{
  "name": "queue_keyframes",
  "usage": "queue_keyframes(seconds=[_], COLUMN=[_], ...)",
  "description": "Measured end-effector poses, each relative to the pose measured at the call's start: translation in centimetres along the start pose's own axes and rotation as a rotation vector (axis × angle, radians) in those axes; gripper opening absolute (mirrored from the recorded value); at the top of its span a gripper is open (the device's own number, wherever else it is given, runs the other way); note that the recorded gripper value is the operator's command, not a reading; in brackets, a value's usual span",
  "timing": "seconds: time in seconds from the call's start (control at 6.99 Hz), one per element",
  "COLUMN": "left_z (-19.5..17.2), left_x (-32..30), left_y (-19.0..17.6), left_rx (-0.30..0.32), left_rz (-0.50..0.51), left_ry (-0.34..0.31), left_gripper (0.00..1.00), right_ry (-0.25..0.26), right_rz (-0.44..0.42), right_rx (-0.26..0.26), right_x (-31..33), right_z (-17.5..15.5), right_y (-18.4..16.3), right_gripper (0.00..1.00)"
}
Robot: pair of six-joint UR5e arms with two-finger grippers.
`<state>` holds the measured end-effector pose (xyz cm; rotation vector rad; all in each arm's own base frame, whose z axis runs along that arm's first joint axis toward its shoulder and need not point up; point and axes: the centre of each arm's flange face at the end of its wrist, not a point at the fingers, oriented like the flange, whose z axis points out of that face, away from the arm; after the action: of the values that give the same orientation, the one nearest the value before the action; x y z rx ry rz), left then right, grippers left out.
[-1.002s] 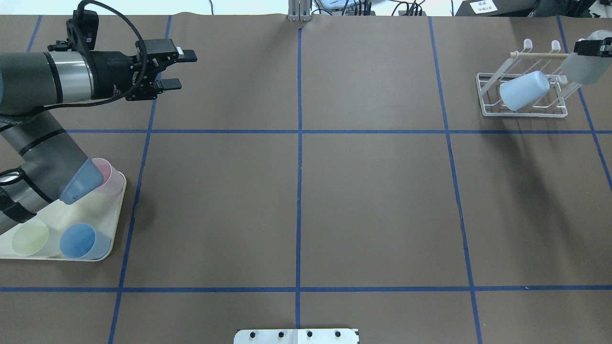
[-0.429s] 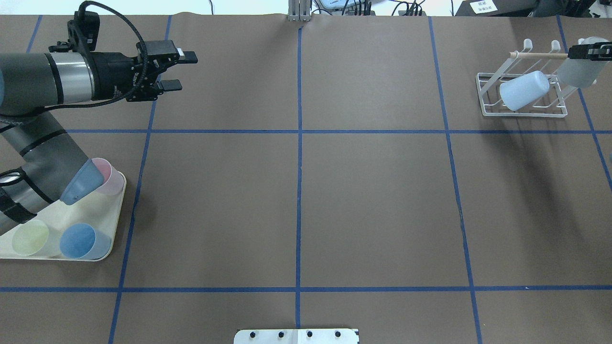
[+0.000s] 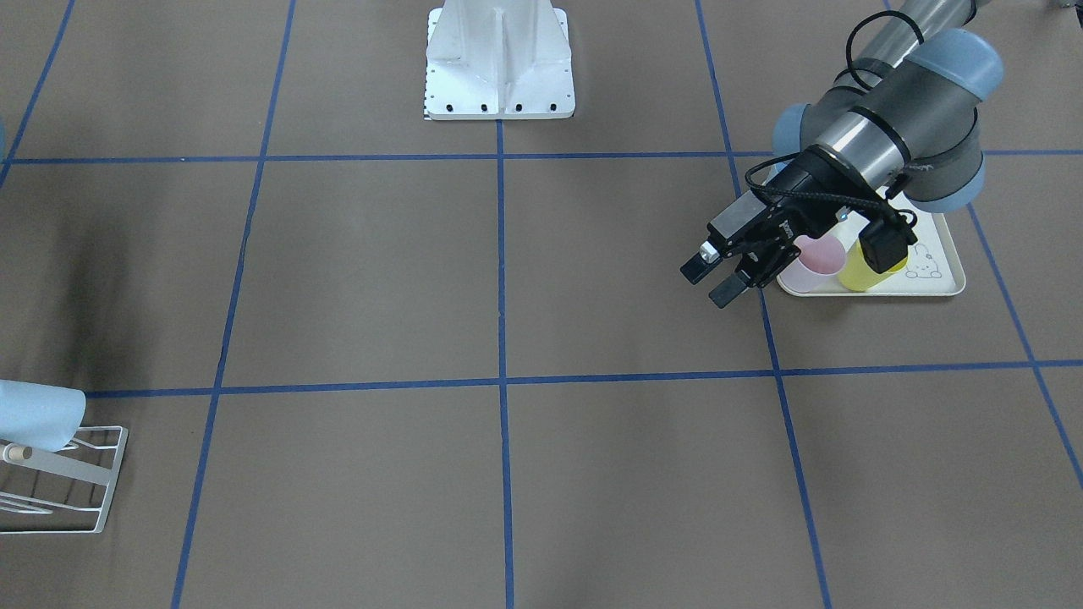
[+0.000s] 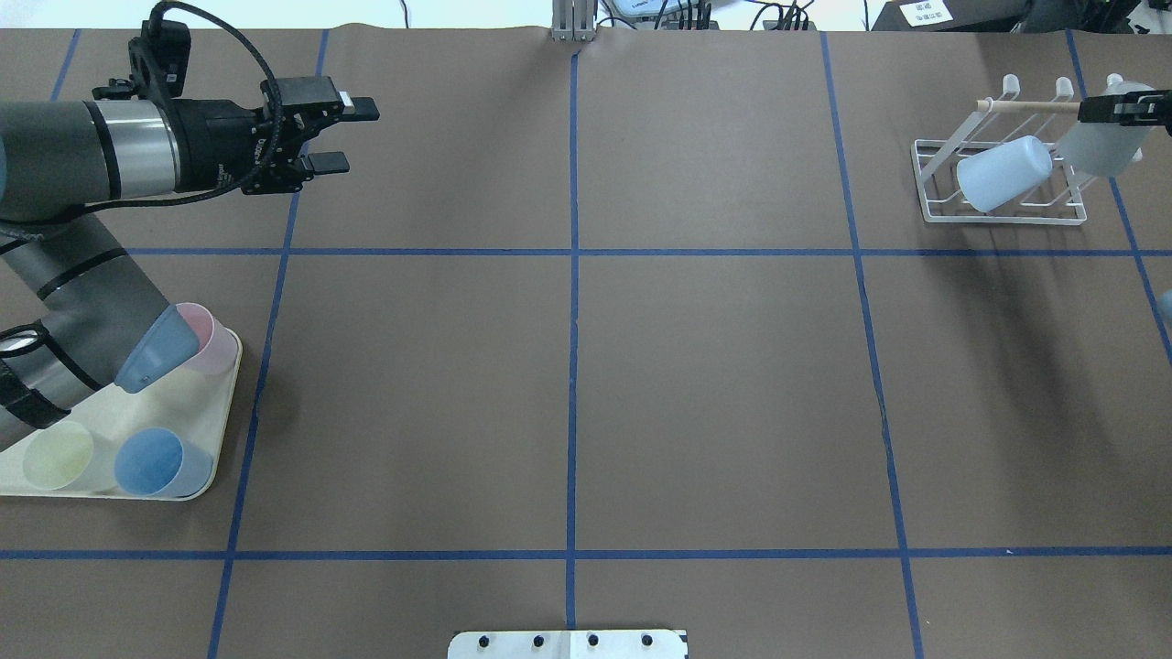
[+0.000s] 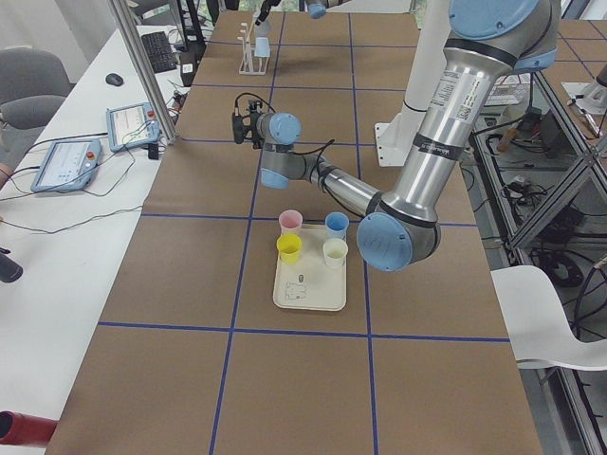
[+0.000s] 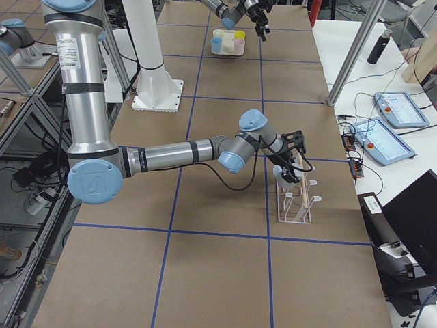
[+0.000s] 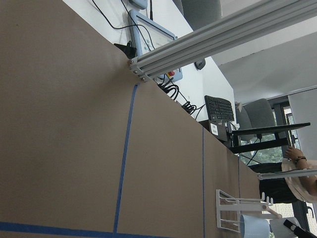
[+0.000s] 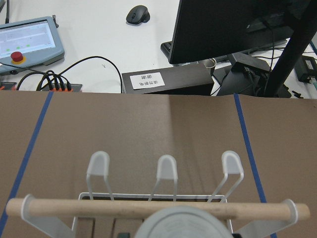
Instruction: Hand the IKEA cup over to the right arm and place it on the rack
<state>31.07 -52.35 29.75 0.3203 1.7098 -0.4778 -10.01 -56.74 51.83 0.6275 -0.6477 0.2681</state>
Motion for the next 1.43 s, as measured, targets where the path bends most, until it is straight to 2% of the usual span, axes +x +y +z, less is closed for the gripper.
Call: queue_keyframes(seconds=[0.14,0.29,0.43,0.57,1.14,1.43], left_z=[0.0,0.0,0.0,0.0,-0.4,-3.2], left_x=[0.0,0.0,0.1,0.1,-0.2,-3.1], left_y=[0.0,0.0,0.0,0.0,-0.1,-1.8], left_rx=[0.000,0.000,0.000,-0.001,-0.006,-0.034], left_rz=[0.000,0.000,0.001,0.001,0.004,0.089], left_ry=[0.000,0.001,0.002,0.003,-0.003,-0.066], left_gripper=[0.98,0.98,0.98,0.98,0.97,0.97], right_ry=[-0.001,-0.007,-0.017,-0.027,-0.048,-0.085], right_rz=[-0.002,-0.006,-0.009,-0.013,-0.025,-0.012], right_rx=[-0.004,-0.002,0.006,0.012,0.005,0.029], right_x=[0.1,0.5,1.0,1.2,0.1,-1.4], right_z=[0.5,1.3,2.0,2.4,2.8,1.0], right_y=[0.3,0.8,1.3,1.6,2.5,1.8], right_gripper=[0.35,0.44,0.74,0.98,0.99,0.99])
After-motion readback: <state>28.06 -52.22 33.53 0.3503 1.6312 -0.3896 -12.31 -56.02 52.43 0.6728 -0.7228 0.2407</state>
